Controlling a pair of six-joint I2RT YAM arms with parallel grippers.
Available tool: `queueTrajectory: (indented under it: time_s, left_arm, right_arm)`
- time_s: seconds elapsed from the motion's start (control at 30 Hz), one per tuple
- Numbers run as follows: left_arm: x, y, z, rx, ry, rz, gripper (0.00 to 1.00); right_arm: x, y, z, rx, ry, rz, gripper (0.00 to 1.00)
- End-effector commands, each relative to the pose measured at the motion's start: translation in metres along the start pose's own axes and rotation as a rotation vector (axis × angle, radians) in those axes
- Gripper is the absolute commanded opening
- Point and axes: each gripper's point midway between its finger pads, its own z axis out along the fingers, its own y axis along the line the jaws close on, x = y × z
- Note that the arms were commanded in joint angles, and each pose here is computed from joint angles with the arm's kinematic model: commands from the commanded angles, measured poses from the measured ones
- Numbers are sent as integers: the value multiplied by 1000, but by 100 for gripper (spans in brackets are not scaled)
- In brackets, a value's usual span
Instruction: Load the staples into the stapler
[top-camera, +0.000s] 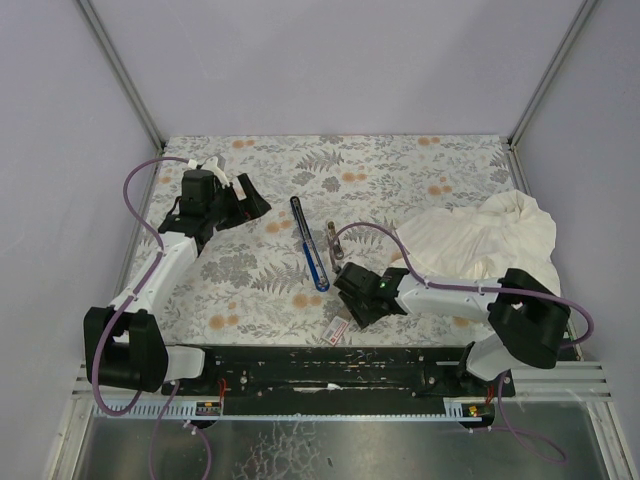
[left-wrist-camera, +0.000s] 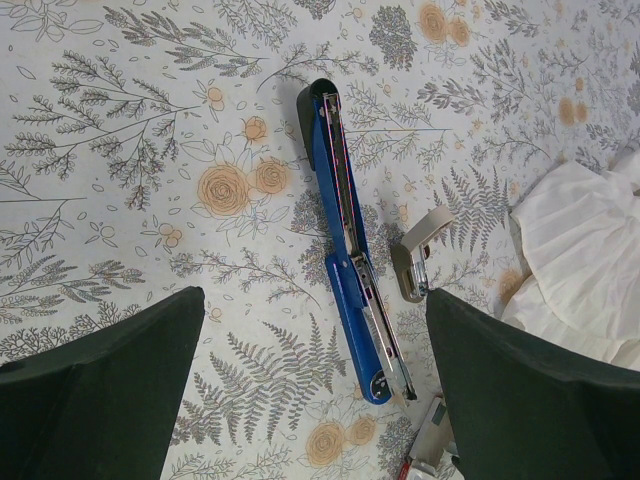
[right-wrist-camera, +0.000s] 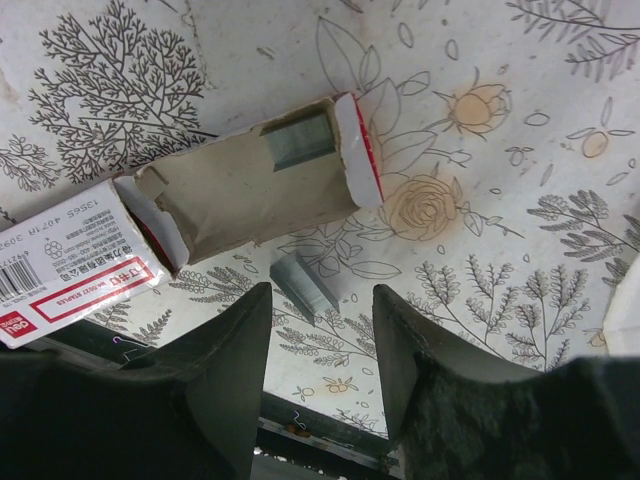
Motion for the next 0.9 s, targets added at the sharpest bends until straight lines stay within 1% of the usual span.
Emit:
queueTrajectory:
  time_s: [0.0, 0.1, 0.3, 0.43, 0.6, 0.73, 0.87]
  left_arm:
    - [-10, -7, 5, 41, -45, 15, 91]
    - [-10, -7, 5, 41, -42, 14, 91]
    - [-10, -8, 5, 45, -41, 13, 91]
    - [-9, -8, 5, 49, -39, 14, 91]
    - [-8, -12, 4, 64, -39, 18, 90]
    - [-2, -25, 2, 91, -36, 52, 90]
    - [16, -57, -3, 159, -19, 91, 90]
  right_arm:
    - [-14, 14, -1, -33, -30, -46, 50]
    - [-13, 14, 1, -29, -22, -50, 48]
    - [-10, 14, 5, -26, -12, -56, 37]
    - [-6, 14, 7, -30, -3, -57, 32]
    - [-7, 18, 4, -54, -17, -28, 26]
    - [-20, 22, -7, -85, -79, 5, 24]
    - [-38, 19, -19, -159, -147, 77, 23]
